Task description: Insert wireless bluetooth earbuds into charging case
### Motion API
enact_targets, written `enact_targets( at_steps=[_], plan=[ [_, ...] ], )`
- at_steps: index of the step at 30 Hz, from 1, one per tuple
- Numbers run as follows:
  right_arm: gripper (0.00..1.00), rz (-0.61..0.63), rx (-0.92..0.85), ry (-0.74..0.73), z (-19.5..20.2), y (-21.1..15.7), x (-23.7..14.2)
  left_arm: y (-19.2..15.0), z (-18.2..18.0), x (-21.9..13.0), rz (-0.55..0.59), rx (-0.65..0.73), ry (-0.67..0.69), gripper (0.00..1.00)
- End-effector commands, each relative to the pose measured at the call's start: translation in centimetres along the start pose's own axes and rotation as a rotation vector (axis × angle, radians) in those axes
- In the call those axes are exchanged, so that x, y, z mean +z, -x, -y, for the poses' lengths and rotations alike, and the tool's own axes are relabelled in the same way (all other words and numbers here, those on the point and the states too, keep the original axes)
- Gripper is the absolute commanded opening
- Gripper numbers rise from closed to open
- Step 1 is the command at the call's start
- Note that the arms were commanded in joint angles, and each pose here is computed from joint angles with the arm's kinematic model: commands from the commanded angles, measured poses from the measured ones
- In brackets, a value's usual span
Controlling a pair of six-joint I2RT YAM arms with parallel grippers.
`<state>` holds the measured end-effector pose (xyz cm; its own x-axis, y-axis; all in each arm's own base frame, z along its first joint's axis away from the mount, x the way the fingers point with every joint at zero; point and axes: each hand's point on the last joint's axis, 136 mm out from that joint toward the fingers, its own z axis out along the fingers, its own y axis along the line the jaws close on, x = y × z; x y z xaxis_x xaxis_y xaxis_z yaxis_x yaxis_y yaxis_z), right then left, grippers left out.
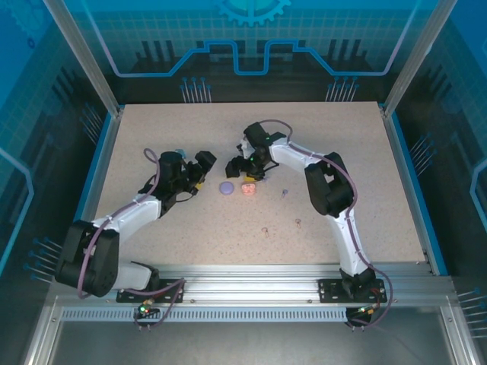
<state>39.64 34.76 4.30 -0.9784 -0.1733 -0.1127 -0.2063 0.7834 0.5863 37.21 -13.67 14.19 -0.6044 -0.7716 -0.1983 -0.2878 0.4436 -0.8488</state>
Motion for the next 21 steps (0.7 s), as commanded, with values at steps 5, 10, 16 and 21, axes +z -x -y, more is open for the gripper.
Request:
enact_targets(
  at_steps=[5, 10, 16, 21],
  plan=[
    [0.72, -0.14, -0.163, 0.166, -4.6, -3.7, 0.7, 0.6, 1.0, -1.3, 0.013, 0.025, -0.027, 0.99],
    [0.73, -0.112, -0.214, 0.125, -5.2, -5.0, -0.8, 0.6, 1.2, -1.4, 0.011, 0.022, -0.033, 0.99],
    [0.77, 0.013, -0.102, 0.026, -2.5, -3.8, -4.1, 0.5, 1.6, -1.5, 0.0, 0.034, -0.045, 0.99],
    [0.78, -0.02, -0.038, -0.044, -0.6, -4.4, -4.3, 0.5, 1.5, -1.5, -0.002, 0.038, -0.034, 0.99]
  ],
)
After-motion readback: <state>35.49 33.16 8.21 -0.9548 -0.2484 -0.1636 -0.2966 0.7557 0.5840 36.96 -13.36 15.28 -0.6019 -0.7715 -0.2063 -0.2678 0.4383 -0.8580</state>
